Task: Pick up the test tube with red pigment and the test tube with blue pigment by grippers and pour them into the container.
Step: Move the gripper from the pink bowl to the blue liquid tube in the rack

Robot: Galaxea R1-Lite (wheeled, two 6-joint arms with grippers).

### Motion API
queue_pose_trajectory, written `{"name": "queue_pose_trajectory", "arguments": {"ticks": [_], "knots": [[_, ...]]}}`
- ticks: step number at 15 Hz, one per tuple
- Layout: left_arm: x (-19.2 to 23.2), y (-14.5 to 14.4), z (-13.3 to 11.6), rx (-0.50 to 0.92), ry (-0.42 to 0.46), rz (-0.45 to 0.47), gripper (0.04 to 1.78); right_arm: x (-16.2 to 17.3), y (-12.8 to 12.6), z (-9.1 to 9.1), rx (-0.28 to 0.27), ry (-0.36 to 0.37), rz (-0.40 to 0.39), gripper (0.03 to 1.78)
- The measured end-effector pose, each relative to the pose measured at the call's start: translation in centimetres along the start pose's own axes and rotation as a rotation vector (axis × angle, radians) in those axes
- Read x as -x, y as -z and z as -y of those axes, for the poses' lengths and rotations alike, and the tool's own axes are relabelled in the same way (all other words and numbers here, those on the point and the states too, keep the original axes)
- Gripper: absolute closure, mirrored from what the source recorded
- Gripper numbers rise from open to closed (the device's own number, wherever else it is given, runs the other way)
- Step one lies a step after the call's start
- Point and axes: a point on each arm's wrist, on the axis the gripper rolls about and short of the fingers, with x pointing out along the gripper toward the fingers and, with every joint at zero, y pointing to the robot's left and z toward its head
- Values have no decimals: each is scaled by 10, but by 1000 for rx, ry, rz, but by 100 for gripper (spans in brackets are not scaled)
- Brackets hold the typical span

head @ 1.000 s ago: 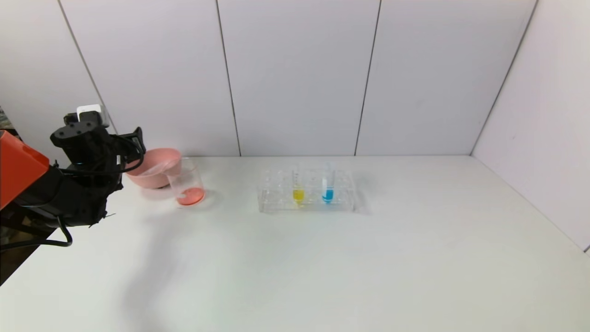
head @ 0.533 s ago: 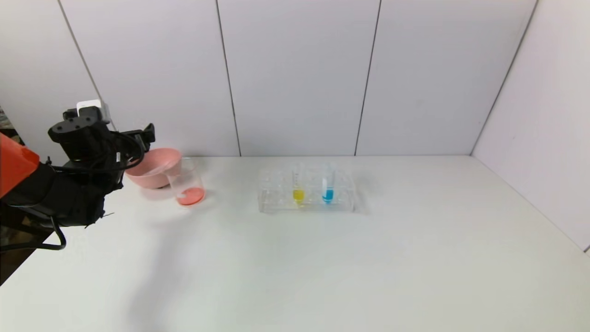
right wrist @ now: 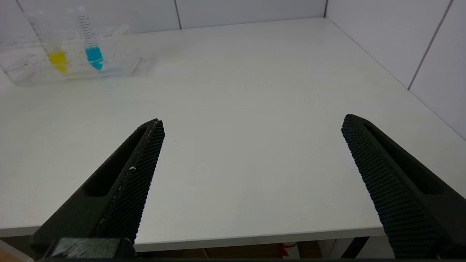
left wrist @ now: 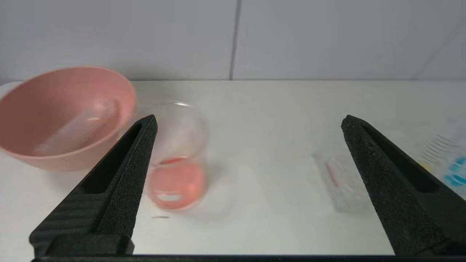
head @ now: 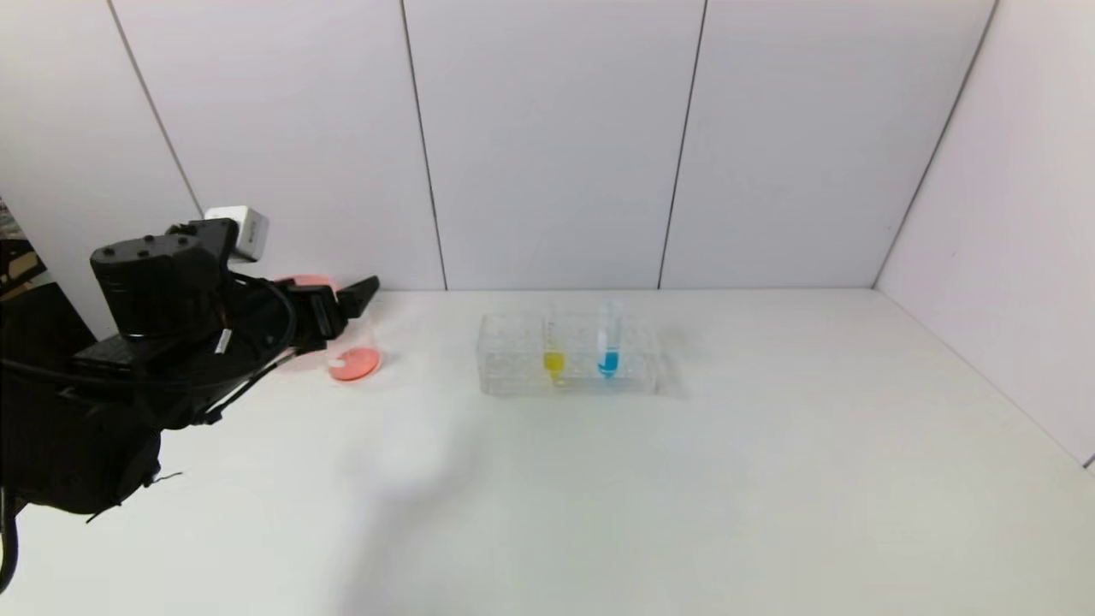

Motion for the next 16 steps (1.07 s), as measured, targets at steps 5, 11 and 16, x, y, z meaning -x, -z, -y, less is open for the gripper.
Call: {"name": "queue_pose_trajectory", "arguments": {"ticks": [5,11,16], "knots": [[33,17,89,0,184,-45,6,0,0,0,0,0,0,4],[17,43,197,11,18,-36,6,0,0,0,0,0,0,4],[-10,64,262,10,-129,-15,6,0,0,0,0,0,0,4]]}}
